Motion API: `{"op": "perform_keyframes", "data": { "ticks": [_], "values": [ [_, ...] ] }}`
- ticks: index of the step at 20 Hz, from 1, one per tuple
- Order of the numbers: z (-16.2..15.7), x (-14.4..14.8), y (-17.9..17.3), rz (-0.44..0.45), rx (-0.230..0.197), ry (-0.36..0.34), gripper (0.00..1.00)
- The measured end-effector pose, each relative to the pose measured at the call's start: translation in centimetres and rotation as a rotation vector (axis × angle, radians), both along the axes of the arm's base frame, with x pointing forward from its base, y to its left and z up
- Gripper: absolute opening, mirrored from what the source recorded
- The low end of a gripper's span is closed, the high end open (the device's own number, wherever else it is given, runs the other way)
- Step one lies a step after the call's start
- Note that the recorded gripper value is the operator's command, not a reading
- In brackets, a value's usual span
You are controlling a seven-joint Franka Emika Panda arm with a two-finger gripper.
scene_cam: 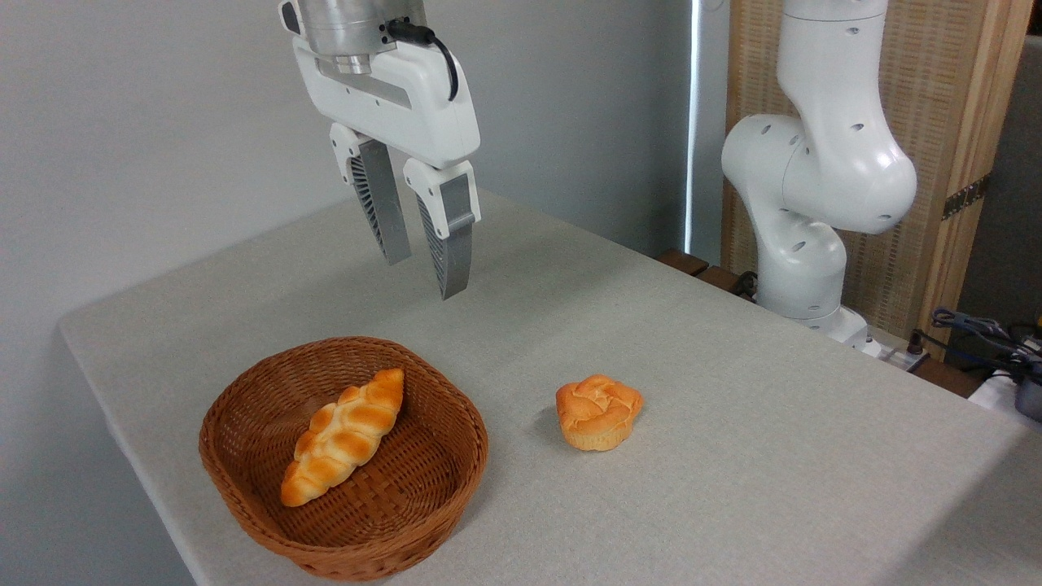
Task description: Put bread into the basket
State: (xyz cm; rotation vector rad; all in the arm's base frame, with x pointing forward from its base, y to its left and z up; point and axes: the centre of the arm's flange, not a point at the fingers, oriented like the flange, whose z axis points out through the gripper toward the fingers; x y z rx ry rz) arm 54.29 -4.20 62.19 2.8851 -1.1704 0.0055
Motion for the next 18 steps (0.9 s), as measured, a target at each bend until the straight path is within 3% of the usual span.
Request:
{"op": "perform_keyframes", "data": {
  "ticks": [12, 18],
  "values": [
    [0.1, -3.5, 4.1, -0.019, -0.011, -0.008, 1.0],
    [-1.5, -4.8, 4.9, -0.038, -0.017, 0.025, 1.0]
  ]
}}
